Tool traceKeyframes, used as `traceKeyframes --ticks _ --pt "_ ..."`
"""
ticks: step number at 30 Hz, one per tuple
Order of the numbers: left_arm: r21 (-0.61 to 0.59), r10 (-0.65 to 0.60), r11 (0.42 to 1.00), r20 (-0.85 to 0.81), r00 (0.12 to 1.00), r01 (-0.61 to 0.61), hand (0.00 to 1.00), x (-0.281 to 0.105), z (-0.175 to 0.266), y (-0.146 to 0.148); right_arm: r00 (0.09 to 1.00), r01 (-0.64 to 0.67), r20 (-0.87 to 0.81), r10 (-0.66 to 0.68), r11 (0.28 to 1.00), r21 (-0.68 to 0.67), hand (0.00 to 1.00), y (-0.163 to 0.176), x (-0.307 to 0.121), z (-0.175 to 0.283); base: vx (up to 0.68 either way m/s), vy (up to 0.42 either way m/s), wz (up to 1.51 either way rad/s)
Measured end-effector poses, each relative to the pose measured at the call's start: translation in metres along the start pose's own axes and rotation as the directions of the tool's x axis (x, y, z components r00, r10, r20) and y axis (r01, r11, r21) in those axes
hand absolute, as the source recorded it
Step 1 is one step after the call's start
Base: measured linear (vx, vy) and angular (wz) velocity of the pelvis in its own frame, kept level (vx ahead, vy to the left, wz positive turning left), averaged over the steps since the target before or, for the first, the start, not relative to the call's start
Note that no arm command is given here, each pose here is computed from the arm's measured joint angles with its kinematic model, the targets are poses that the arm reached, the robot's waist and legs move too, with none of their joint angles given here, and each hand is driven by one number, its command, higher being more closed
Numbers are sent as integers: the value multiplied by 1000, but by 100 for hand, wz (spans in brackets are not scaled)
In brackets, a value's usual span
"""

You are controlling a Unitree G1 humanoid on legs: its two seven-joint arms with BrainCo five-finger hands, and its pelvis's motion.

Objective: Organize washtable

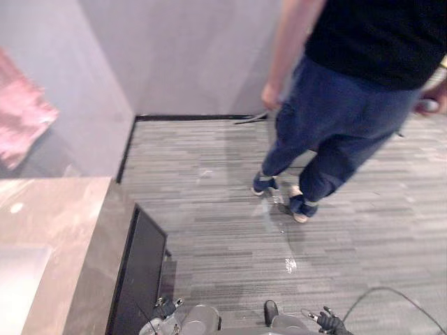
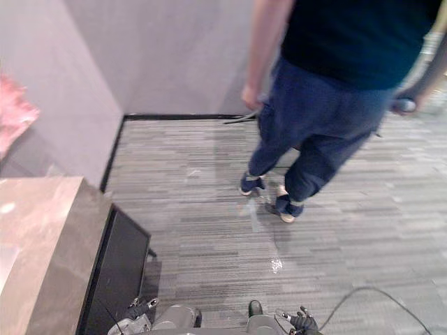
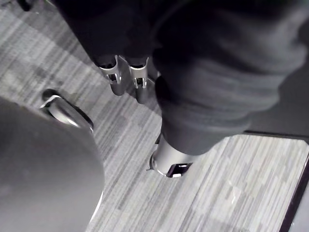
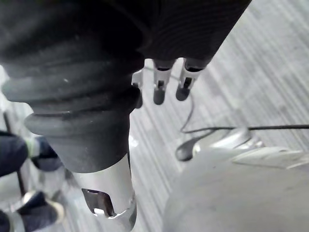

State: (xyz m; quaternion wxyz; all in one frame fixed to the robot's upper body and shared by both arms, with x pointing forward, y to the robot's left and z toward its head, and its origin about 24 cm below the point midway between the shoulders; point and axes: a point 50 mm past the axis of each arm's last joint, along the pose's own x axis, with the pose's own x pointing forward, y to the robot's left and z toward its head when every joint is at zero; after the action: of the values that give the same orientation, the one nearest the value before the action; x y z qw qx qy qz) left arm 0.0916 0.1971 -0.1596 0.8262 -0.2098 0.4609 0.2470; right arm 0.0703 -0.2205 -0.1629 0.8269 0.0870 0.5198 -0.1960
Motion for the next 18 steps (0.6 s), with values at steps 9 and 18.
traceKeyframes --ticks 9,18 --pt "-26 118 993 -41 992 -119 0 -11 -17 41 999 -24 -22 25 999 32 0 11 -4 -13 119 171 -190" --pt "77 121 990 -19 992 -119 0 -5 -8 36 998 -12 -53 17 996 84 0 6 -8 -26 -73 118 -124"
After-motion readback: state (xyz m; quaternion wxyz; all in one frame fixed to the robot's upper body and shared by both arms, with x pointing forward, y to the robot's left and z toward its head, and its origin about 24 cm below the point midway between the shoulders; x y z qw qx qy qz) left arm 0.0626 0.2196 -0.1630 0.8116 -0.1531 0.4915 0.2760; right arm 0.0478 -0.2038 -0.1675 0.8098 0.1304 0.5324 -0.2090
